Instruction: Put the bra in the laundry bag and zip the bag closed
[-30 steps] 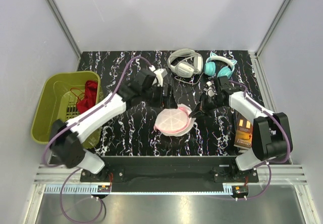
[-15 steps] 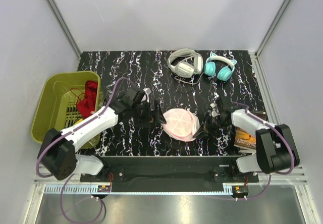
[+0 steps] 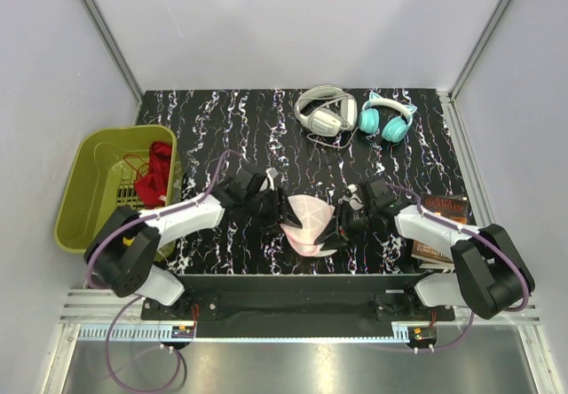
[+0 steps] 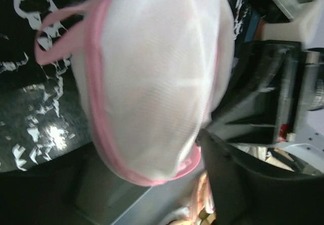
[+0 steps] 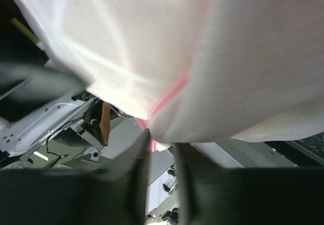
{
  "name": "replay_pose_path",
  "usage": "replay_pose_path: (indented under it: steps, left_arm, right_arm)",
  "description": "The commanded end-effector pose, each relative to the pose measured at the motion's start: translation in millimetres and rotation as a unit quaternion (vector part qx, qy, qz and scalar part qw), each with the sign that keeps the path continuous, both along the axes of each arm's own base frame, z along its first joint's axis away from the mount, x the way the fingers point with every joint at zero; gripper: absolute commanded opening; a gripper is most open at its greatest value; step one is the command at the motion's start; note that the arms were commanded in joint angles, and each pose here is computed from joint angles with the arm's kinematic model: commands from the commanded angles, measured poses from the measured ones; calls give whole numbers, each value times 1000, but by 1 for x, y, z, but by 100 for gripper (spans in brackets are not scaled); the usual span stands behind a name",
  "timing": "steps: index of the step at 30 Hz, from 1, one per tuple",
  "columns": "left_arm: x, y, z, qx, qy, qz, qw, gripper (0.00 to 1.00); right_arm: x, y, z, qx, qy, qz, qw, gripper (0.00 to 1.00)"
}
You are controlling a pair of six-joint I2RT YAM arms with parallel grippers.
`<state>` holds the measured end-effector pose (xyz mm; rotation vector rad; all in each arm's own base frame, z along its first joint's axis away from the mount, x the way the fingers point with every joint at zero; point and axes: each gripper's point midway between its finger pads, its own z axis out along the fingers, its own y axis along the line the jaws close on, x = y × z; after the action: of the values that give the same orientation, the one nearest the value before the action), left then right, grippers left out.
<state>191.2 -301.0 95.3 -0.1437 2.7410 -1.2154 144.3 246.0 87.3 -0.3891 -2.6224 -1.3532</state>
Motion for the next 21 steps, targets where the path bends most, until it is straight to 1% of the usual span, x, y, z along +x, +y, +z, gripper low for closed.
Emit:
replay_pose_path:
  steps: [1,2,3,4,5,6,7,8,9,10,11,12,14,15,17,18,19,20,21]
  left_arm:
    - [19,0,-10,10,-11,-24,1000,37]
    - [22,2,-10,14,-19,-30,999,30]
    - [24,6,-13,24,-34,-45,998,25]
    - [35,8,-8,25,-48,-46,998,18]
    - [38,9,-4,18,-59,-57,996,9]
    - [48,10,2,13,-90,-77,993,6]
    - [51,10,5,8,-102,-91,991,1]
    - [50,8,11,-9,-111,-114,987,0]
    - [57,7,19,-15,-149,-144,978,0]
    - [56,5,21,-21,-160,-163,973,0]
    - [50,1,29,-49,-167,-193,965,0]
    - [50,-1,34,-62,-193,-224,953,0]
    - [42,-5,39,-90,-194,-263,941,0]
    - [42,-3,40,-93,-203,-280,934,0]
    - [38,-1,37,-101,-194,-301,928,0]
    - [37,2,39,-104,-195,-310,925,0]
    - [35,3,39,-113,-189,-317,923,0]
    - [27,6,40,-122,-183,-332,917,0]
    - [27,6,43,-124,-182,-338,915,0]
  right_arm:
    - [13,15,36,51,-39,23,998,43]
    - [14,14,38,49,-42,26,998,47]
    - [13,13,43,44,-54,35,997,50]
    - [16,11,46,37,-71,35,996,59]
    - [19,8,48,30,-82,34,996,62]
    - [22,4,50,16,-102,39,994,64]
    - [25,2,52,12,-113,40,993,68]
    - [30,-2,52,8,-118,35,992,69]
    - [34,-4,54,7,-127,38,991,70]
    - [38,-7,51,5,-124,35,992,70]
    - [42,-10,50,5,-123,31,992,71]
    - [50,-16,53,8,-134,28,991,72]
    - [58,-21,52,5,-138,27,990,75]
    - [69,-29,57,1,-158,22,987,76]
    - [80,-36,57,-9,-169,17,985,79]
    - [88,-41,60,-22,-186,17,982,84]
    - [96,-45,56,-33,-187,12,982,86]
    - [103,-47,57,-41,-202,14,978,90]
    - [110,-50,52,-58,-211,13,976,91]
